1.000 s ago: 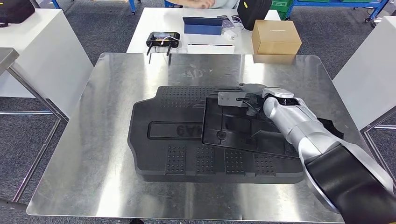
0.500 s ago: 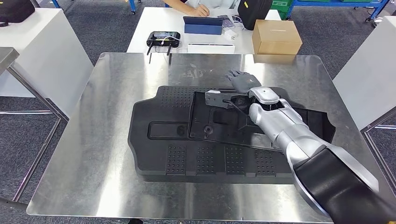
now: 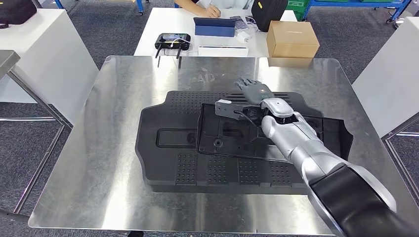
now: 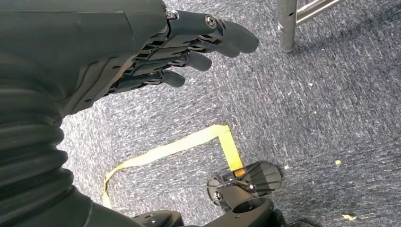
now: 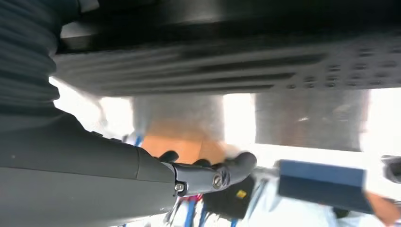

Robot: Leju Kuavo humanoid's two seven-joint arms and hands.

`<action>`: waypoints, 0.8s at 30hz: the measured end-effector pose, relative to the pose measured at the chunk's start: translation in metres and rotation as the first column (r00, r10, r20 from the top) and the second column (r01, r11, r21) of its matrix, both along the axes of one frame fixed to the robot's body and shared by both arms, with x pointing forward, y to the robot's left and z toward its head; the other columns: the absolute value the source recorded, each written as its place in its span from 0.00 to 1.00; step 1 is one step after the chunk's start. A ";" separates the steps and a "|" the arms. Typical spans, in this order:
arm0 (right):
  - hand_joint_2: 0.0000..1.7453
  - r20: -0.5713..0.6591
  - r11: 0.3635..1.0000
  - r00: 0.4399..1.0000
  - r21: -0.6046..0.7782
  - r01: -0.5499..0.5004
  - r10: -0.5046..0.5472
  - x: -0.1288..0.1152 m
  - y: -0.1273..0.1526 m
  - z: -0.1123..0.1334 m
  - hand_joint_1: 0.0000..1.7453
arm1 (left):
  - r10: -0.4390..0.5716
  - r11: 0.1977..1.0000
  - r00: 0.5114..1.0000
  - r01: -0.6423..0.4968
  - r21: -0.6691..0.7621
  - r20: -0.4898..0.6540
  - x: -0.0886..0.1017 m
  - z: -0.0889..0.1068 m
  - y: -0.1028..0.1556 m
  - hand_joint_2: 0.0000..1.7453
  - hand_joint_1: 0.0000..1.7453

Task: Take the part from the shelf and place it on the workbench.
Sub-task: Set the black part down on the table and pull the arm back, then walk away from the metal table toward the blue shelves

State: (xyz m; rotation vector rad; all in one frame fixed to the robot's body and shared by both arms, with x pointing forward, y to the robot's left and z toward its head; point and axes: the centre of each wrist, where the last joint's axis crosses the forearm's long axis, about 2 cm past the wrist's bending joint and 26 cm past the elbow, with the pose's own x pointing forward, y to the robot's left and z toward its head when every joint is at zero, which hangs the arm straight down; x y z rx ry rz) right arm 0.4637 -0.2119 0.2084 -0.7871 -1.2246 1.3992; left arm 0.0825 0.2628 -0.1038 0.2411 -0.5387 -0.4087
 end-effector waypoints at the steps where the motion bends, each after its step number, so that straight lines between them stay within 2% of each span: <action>1: 1.00 -0.047 0.999 0.999 0.039 -0.013 0.015 0.000 -0.001 0.000 0.00 | 0.001 1.000 1.000 -0.001 0.000 0.000 0.000 0.000 0.000 1.00 0.00; 3: 1.00 -0.153 0.985 0.986 0.170 -0.035 0.062 0.000 -0.004 -0.002 0.00 | 0.002 1.000 1.000 -0.002 -0.001 -0.001 -0.001 0.000 0.000 1.00 0.00; 6: 1.00 -0.198 0.964 0.977 0.265 -0.028 0.083 -0.001 -0.007 -0.004 0.00 | 0.002 1.000 1.000 -0.002 -0.001 -0.002 -0.002 0.000 0.001 1.00 0.00; 8: 1.00 -0.200 0.961 0.977 0.275 -0.017 0.074 0.000 -0.009 -0.003 0.00 | 0.002 1.000 1.000 -0.002 0.000 -0.002 -0.002 -0.001 0.002 1.00 0.00; 12: 1.00 -0.152 0.986 0.988 0.158 0.044 -0.020 0.002 -0.013 0.000 0.00 | 0.003 1.000 1.000 -0.003 0.002 -0.004 -0.003 -0.001 0.002 1.00 0.00; 17: 1.00 -0.188 0.946 0.981 0.310 0.098 -0.040 0.009 -0.023 0.013 0.00 | 0.008 1.000 1.000 -0.008 0.004 -0.008 -0.005 -0.001 0.004 1.00 0.00; 24: 1.00 -0.151 0.936 0.986 0.330 0.119 -0.072 0.016 -0.026 0.031 0.00 | 0.017 1.000 1.000 -0.017 0.003 -0.009 -0.005 -0.001 0.004 1.00 0.00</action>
